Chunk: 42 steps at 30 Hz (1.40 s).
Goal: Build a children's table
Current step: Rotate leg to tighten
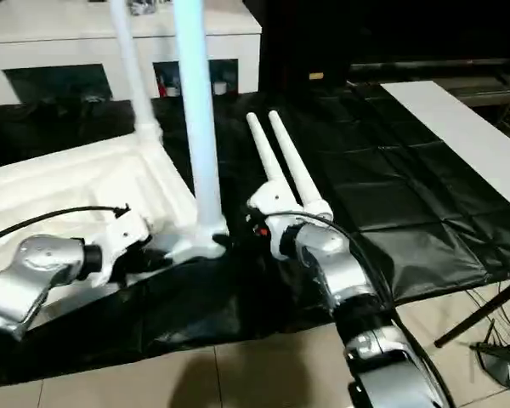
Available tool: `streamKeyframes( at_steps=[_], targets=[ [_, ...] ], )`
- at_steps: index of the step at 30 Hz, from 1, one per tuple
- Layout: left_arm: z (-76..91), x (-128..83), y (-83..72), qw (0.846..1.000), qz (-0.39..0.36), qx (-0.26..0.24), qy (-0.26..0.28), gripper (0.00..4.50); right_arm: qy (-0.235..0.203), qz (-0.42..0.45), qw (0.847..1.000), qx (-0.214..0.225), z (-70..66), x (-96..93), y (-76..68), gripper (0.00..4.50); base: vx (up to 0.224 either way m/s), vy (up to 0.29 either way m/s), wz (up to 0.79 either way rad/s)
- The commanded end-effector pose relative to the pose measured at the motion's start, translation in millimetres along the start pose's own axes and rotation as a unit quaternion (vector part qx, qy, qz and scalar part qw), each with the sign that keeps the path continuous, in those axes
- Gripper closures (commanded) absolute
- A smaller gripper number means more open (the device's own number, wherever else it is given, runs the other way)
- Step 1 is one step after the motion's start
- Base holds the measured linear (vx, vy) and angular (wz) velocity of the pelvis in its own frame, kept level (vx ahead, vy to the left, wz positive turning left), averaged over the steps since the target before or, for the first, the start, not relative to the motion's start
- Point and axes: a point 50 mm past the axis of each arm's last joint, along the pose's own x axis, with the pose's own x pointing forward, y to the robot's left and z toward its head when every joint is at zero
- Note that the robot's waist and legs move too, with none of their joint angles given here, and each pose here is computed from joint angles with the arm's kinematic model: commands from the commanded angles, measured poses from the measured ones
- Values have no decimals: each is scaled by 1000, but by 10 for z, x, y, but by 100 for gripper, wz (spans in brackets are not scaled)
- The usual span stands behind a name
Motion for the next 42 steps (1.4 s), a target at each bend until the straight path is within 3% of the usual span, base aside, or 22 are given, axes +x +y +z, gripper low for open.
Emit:
streamKeyframes(
  at_steps=[1, 15, 16, 19, 26, 31, 34, 36, 40, 42],
  targets=[
    [1, 110, -160, 998, -61, 11, 9, 450, 4, 26, 1000, -11, 10, 26, 67, 37, 0, 0, 0],
    [32, 120, -178, 997, -75, 18, 7, 450, 16, 32, 999, -22, 35, 50, 26, 37, 0, 0, 0],
    [31, 121, -177, 997, -74, 18, 7, 450, 16, 33, 999, -22, 37, 48, 24, 62, 0, 0, 0],
    [23, 117, -172, 997, -73, 17, 8, 450, 14, 34, 999, -17, 37, 50, 18, 76, 0, 0, 0],
    [-1, 125, -187, 997, -75, 14, 10, 450, 14, 45, 999, -2, -25, 79, 59, 157, 0, 0, 0],
    [-7, 137, -197, 997, -75, 10, 8, 450, 15, 41, 999, 10, -88, 94, 91, 177, 0, 0, 0],
    [-8, 164, -185, 998, -61, 0, 4, 450, 12, 12, 1000, 24, -112, 121, 82, 178, 0, 0, 0],
    [22, 257, -99, 1000, 0, -23, -6, 450, 9, -77, 995, 59, -155, 185, 26, 178, 0, 0, 0],
    [132, 459, 25, 991, 103, -79, -18, 450, 5, -216, 966, 143, -218, 323, 16, 178, 0, 0, 0],
    [164, 495, 50, 988, 125, -87, -21, 450, 6, -236, 960, 153, -224, 357, 31, 178, 0, 0, 0]
  ],
)
